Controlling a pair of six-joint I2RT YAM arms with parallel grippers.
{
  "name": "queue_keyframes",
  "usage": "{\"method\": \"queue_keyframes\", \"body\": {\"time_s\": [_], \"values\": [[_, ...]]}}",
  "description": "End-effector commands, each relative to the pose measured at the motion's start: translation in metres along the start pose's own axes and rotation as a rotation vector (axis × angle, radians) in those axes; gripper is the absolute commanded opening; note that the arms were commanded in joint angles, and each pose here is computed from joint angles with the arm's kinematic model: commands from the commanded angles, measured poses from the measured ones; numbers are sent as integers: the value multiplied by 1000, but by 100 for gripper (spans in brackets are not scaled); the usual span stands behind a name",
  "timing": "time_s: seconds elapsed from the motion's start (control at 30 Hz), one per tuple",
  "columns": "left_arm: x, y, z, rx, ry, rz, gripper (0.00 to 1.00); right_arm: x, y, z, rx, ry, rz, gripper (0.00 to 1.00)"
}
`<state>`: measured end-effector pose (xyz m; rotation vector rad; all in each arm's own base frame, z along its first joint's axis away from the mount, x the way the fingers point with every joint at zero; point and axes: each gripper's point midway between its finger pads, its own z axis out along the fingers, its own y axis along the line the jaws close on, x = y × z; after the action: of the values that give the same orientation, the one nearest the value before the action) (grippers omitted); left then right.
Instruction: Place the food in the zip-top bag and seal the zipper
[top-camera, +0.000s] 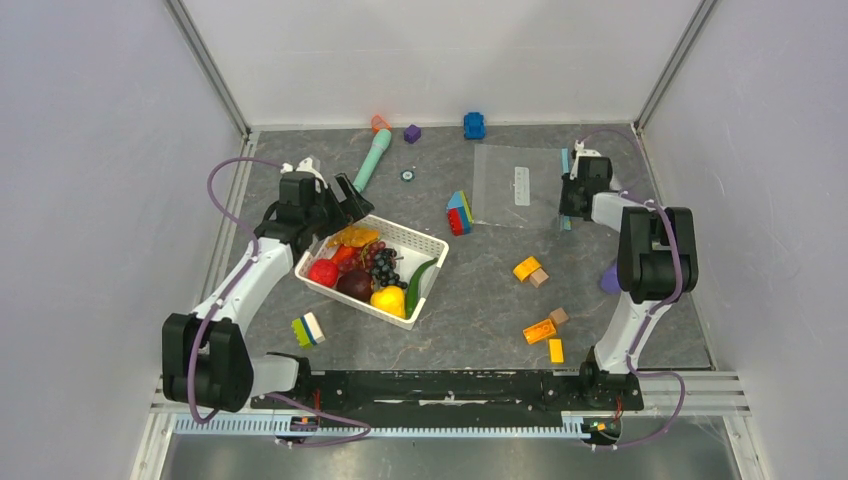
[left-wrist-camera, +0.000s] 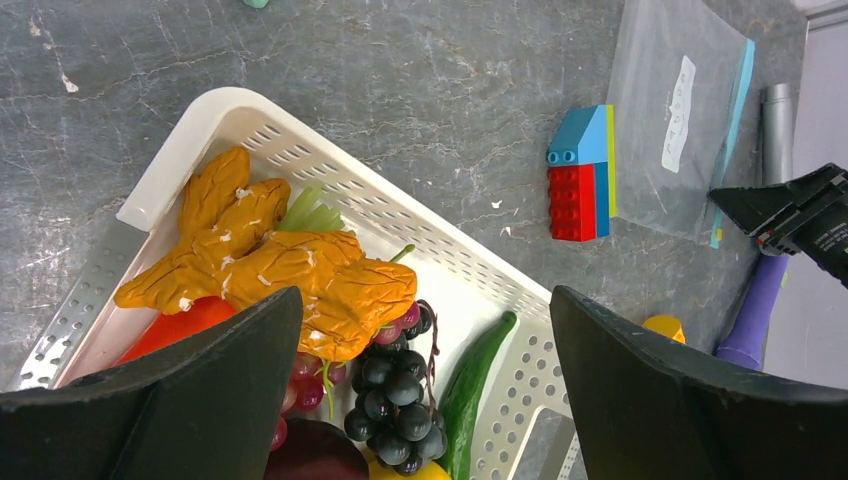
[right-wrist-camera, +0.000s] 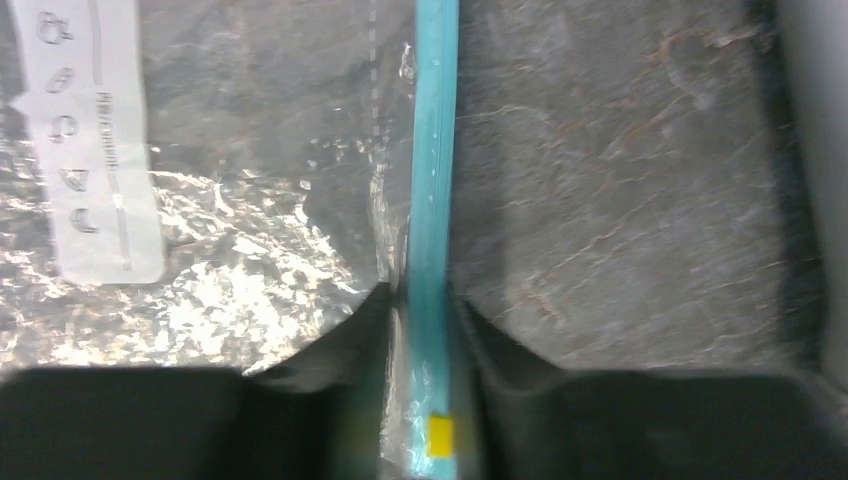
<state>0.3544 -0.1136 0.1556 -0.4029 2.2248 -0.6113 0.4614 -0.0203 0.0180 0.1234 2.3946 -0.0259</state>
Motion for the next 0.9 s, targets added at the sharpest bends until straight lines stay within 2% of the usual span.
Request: {"method": "queue_keyframes", "body": {"time_s": [0.0,0.07,0.1,0.3,0.47,0.67,0.87], "values": [[-16,-16,0,40,-30,-8,100,51,9,-6,13,136,22,18],[-15,-17,0,45,-26,-10,100,49,20,-8,6,116,2,2],[-15,-18,0,48,-24,-12,100,46,22,-10,2,100,-2,0],[-15,-29,-3,81,-19,-12,100,-1,44,-38,-56,-66,-35,0],[-11,-56,0,151,20,15,100,-43,78,-97,-172,-275,-82,0],[2,-140,5,378,70,101,100,-32,139,-162,-448,-394,-226,0],[38,-228,15,633,211,145,100,3,187,-202,-635,-448,-449,0]]}}
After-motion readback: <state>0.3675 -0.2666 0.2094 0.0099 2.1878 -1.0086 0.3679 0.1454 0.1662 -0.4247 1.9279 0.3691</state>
